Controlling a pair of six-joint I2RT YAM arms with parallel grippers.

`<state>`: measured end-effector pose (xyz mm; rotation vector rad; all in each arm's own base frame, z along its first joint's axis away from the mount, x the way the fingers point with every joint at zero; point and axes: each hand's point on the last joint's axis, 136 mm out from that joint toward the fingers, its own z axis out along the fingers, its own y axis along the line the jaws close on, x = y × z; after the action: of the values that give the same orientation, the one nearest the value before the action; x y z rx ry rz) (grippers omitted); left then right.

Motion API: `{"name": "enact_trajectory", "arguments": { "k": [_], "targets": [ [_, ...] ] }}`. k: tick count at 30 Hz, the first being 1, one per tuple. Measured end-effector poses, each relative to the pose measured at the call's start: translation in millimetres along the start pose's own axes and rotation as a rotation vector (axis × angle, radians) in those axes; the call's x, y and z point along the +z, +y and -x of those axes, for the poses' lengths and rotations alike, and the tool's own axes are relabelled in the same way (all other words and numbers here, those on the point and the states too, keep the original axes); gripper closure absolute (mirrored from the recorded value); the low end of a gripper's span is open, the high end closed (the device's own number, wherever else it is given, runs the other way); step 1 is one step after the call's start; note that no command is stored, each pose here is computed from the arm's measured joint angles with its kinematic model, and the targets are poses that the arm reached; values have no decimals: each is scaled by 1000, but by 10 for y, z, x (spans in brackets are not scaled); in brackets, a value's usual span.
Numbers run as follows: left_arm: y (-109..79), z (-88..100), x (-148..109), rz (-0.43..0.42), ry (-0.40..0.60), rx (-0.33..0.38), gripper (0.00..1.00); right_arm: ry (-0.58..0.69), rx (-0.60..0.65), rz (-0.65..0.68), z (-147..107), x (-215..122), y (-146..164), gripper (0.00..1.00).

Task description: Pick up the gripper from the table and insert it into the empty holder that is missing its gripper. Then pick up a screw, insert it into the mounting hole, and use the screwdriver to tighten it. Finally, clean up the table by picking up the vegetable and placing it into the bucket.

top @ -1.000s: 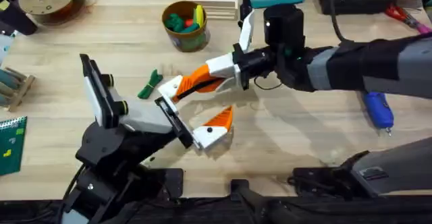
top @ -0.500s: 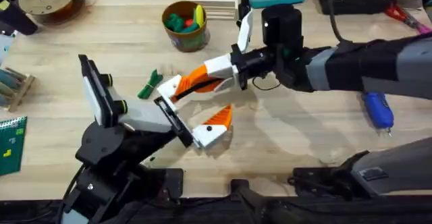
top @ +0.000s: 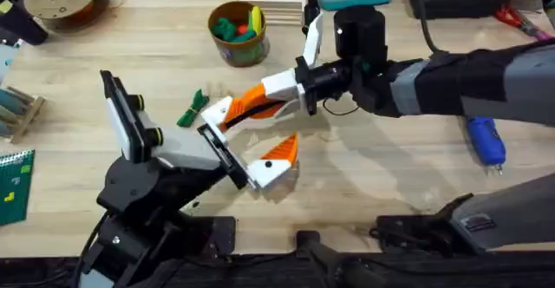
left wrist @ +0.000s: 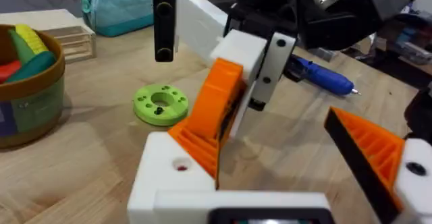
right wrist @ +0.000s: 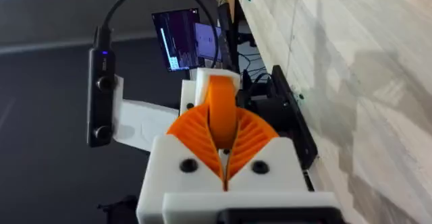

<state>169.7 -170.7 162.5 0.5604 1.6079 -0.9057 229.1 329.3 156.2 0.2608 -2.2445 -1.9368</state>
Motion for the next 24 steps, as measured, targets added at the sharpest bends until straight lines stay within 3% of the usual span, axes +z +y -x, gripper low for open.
{"name": "enact_trajectory", "arguments": {
  "k": [13,24],
  "targets": [
    [-107,-26,-4,-63,15,0,13,38,15,19,-48,-40,-5,985],
    [-109,-30,-8,-67,18,2,13,37,-17,17,-49,-31,-9,986]
  ]
}}
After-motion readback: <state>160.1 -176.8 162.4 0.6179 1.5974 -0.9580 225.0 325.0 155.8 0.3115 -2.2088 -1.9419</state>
